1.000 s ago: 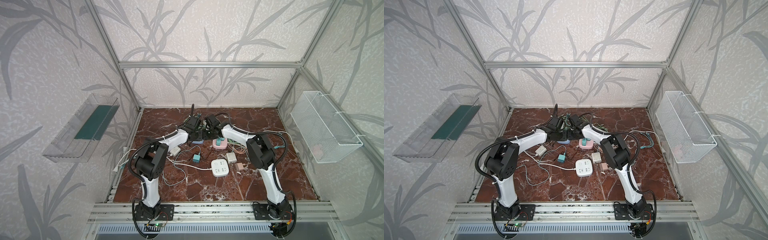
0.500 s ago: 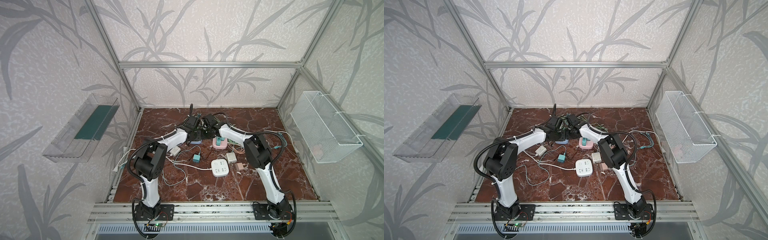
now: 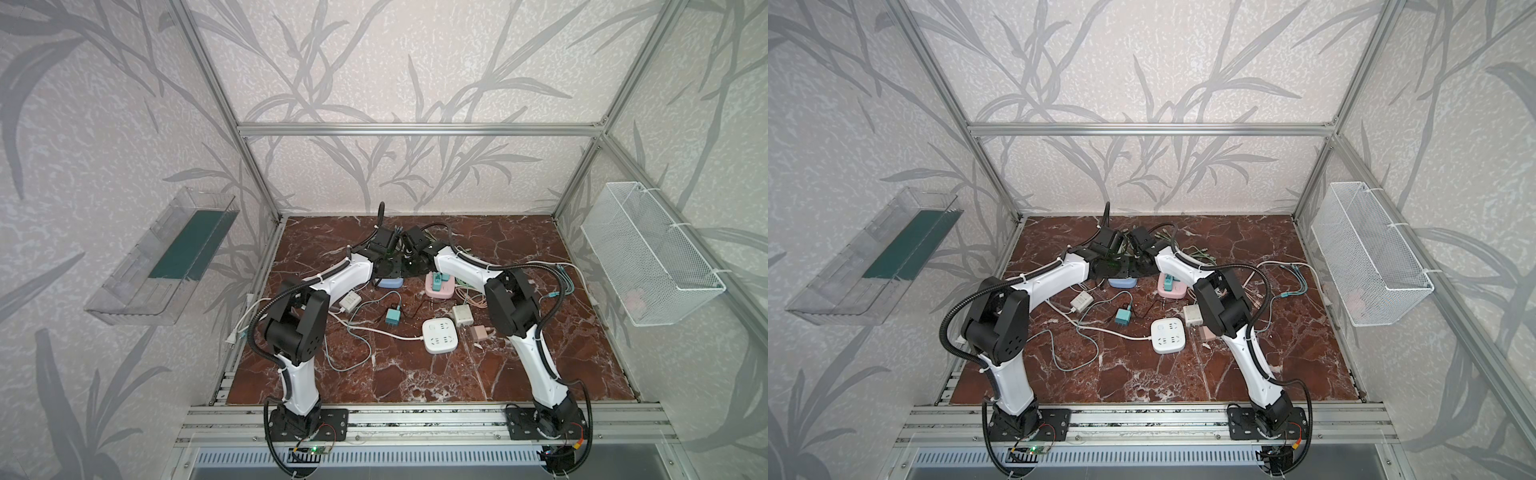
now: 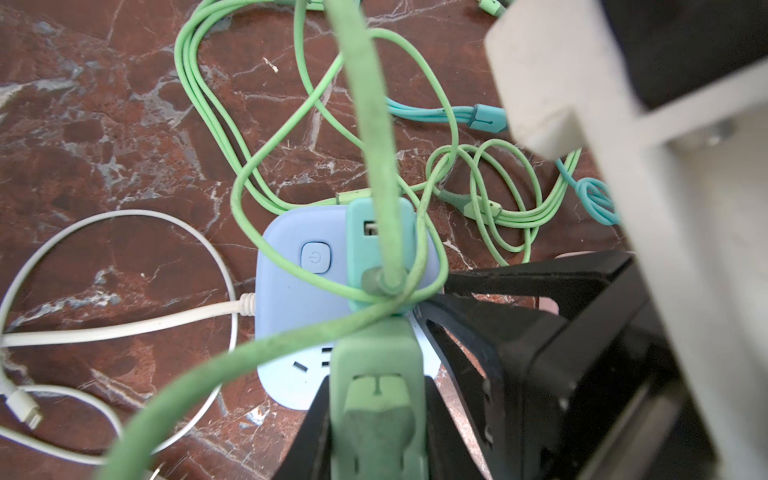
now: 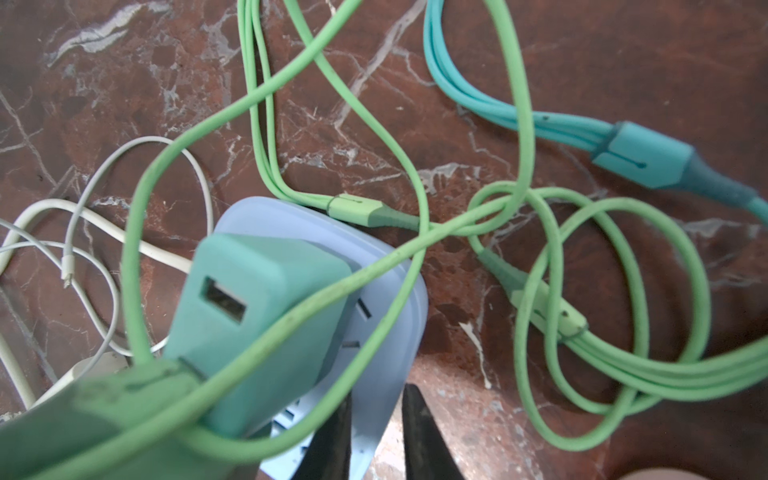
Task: Pull the plug off the socket
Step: 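Lift the green charger out with the left gripper while the right holds the strip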
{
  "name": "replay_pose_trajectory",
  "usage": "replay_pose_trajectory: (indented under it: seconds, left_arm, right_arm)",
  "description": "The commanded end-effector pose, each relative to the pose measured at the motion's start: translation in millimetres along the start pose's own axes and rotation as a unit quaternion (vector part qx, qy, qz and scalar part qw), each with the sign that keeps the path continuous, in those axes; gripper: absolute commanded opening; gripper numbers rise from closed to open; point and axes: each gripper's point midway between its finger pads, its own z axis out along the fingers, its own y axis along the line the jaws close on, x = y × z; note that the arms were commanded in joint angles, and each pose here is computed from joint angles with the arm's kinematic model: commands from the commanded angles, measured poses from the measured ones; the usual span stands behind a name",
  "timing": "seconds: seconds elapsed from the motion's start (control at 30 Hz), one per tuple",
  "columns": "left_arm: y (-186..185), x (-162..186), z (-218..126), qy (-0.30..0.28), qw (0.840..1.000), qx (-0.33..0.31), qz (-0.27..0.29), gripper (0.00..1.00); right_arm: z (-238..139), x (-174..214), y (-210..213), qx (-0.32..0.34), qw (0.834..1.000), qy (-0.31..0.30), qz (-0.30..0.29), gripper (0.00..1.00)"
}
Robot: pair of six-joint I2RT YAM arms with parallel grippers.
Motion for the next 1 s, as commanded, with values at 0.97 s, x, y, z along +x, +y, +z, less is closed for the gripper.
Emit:
replay_pose_trajectory:
  seconds: [0.97]
  left_arm:
    - [3, 7, -41, -0.037, 0.996, 0.061, 0.045, 0.18]
  right_arm:
    - [-86, -10, 20, -0.075, 0.991, -0.102, -0.033, 0.54]
